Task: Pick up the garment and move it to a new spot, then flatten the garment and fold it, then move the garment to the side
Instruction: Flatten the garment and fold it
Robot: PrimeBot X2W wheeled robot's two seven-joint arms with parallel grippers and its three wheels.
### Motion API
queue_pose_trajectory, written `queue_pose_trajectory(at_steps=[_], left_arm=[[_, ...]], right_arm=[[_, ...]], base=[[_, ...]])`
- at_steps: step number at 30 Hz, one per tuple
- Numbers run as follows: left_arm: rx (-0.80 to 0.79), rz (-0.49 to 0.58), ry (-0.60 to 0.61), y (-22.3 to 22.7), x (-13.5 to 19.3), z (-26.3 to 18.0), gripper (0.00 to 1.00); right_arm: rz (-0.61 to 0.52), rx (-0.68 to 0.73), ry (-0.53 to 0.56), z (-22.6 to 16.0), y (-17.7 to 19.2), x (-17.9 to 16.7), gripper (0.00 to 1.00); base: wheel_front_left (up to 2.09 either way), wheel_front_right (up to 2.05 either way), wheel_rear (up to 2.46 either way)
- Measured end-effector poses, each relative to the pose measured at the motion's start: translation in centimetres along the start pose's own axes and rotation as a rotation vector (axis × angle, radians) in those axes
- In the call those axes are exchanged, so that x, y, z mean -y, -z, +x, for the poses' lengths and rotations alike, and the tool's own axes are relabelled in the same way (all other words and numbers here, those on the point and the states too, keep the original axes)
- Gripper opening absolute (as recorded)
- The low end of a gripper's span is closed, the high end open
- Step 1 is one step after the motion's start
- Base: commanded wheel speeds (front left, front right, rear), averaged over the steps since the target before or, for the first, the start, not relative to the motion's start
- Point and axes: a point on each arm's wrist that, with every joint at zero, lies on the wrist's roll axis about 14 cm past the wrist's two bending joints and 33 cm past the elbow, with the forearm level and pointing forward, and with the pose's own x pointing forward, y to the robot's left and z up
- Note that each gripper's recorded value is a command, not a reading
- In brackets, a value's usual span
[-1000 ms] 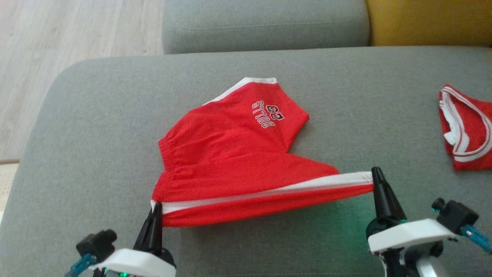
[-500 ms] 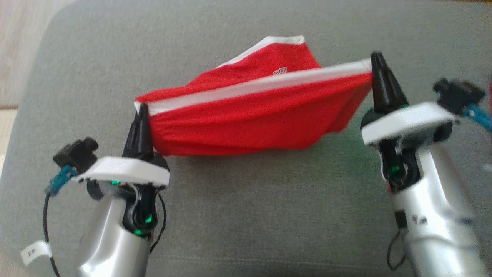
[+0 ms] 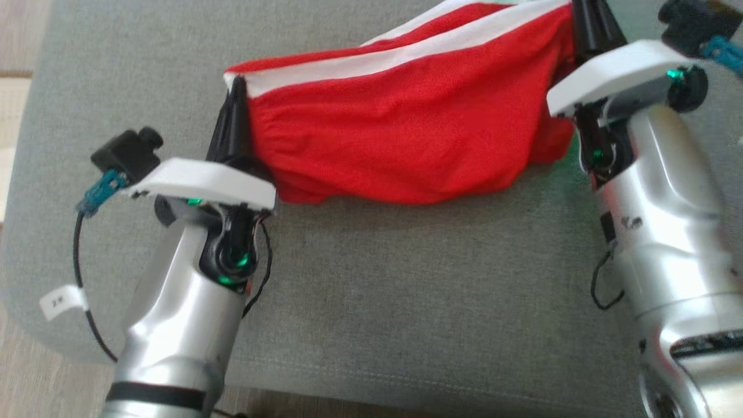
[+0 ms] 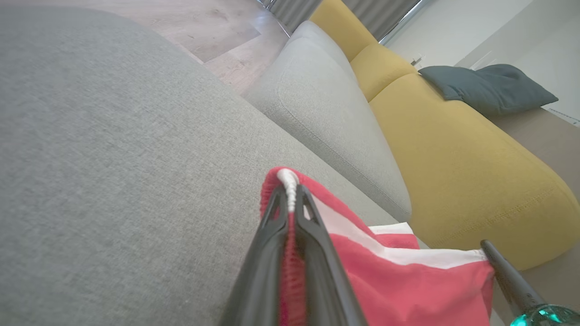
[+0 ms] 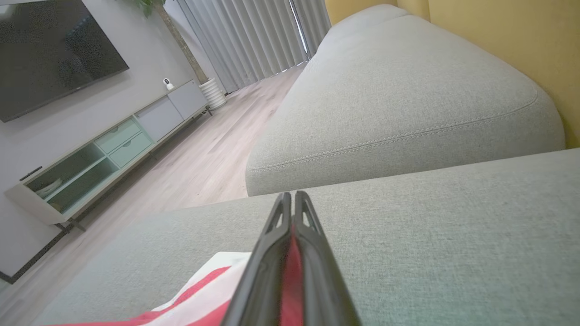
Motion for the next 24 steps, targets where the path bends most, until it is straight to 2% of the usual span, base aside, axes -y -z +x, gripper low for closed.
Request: queue_pose_trajectory(at_steps=[5,12,16,17,18,19,20,21,24], left_arm=[[-0.007,-0.016,0.015,0.3,0.1,1.5,0.00],[0.008,-0.016,0.014,-0.1,-0.1,2.3,0.00],[-0.005,-0.011,0.007,0.3,-0.4,2.3,0.00],[-0.007,-0.009,0.000,0.4,-0.6,2.4,0.07],[-0.008,-0.007,-0.004,0.5,-0.7,2.5,0.43],[-0.010,-0.002,-0.011,0.6,-0.8,2.6,1.00],[-0.011,0.004,-0.010,0.6,-0.8,2.7,1.00],[-0.012,0.009,-0.011,0.7,-0.8,2.8,1.00],[-0.010,0.041,-0.021,0.7,-0.9,3.1,1.00]], right_arm=[[-0.007,-0.004,0.011,1.9,1.1,0.8,0.00],[-0.055,0.031,0.028,3.8,-0.1,1.8,0.00],[-0.091,0.007,0.028,4.4,0.4,2.1,0.00],[-0.097,-0.006,0.029,4.5,0.7,2.2,0.00],[-0.102,-0.021,0.031,4.6,1.2,2.3,0.00],[-0.107,-0.041,0.034,4.5,1.9,2.5,0.00],[-0.110,-0.062,0.039,4.4,2.6,2.8,0.71],[-0.111,-0.078,0.045,4.3,3.1,3.0,1.00],[-0.123,-0.099,0.050,4.2,3.7,3.3,1.00]], base=[[0.00,0.00,0.00],[0.00,0.00,0.00],[0.00,0.00,0.00],[0.00,0.00,0.00],[0.00,0.00,0.00],[0.00,0.00,0.00],[0.00,0.00,0.00],[0.00,0.00,0.00],[0.00,0.00,0.00]])
